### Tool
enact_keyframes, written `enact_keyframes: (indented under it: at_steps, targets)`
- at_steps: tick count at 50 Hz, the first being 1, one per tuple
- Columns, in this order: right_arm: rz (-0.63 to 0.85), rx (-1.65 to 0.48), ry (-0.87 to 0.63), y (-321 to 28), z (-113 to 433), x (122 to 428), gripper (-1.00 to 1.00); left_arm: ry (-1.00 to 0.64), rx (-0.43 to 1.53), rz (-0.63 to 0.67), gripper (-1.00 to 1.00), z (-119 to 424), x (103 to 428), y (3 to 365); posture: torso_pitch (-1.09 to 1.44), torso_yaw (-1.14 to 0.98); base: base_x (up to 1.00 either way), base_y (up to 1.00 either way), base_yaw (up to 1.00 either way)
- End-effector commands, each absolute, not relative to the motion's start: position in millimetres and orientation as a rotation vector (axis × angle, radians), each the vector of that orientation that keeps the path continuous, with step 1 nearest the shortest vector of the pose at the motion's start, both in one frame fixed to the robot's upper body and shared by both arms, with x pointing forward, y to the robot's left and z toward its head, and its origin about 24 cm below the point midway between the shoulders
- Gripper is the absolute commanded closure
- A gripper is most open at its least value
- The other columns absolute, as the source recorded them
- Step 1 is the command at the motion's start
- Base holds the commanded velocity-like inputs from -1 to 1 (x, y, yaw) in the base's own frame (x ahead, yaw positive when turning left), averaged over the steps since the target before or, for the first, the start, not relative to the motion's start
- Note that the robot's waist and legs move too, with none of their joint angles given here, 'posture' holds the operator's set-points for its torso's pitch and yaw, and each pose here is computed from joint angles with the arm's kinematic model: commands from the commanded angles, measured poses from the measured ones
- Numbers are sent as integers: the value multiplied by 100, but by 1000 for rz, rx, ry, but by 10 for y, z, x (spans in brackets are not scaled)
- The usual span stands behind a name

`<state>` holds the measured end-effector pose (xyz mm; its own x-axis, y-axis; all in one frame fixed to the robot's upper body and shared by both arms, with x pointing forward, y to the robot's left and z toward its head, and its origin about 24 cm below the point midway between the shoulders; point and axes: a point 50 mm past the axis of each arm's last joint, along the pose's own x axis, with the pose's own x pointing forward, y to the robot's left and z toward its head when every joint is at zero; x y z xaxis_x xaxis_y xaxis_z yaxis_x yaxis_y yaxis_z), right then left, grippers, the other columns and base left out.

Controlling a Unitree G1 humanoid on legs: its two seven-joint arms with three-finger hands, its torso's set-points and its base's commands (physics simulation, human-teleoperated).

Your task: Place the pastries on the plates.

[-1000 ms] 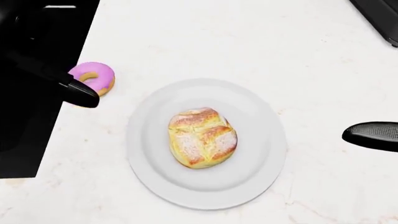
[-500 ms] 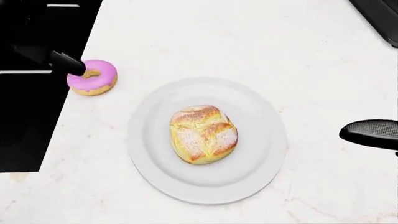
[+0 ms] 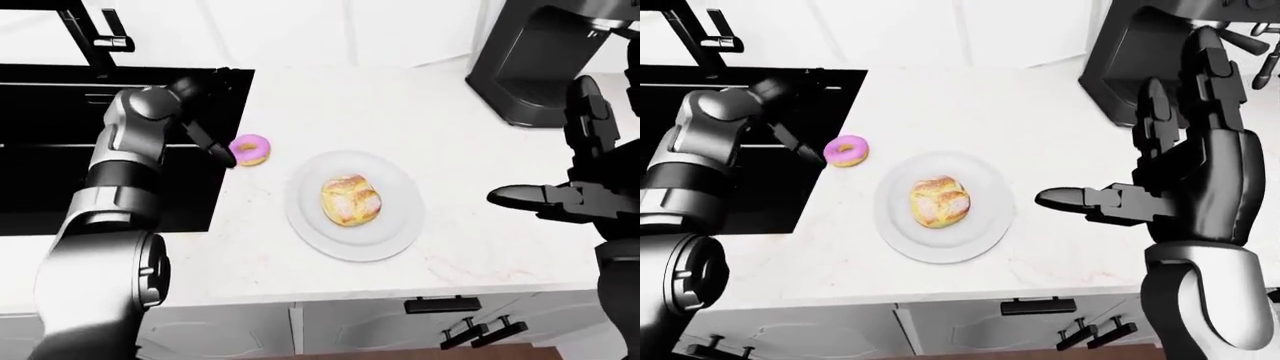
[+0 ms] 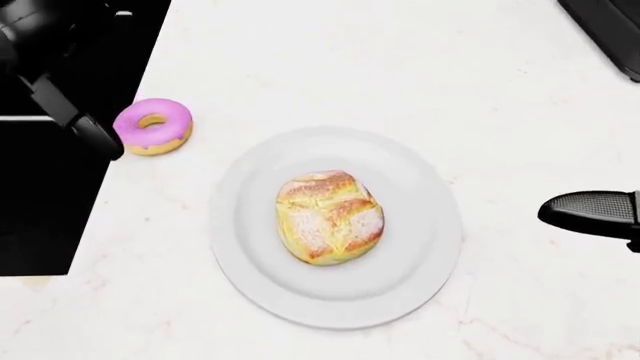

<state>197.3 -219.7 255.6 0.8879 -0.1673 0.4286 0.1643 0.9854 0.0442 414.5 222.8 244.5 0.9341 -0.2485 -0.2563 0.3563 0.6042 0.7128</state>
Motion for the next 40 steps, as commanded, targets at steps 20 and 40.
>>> enact_keyframes:
  at_steps: [20,40]
  targets:
    - [-166,-8,-510,-2164,2643,1945,-100,5,848,-224,-100,2455,4221,2124,7,0,0,0,0]
    - [-171,-16,-512,-2176,2661,1942,-100,52,821,-220,-100,2216,4229,2101,7,0,0,0,0]
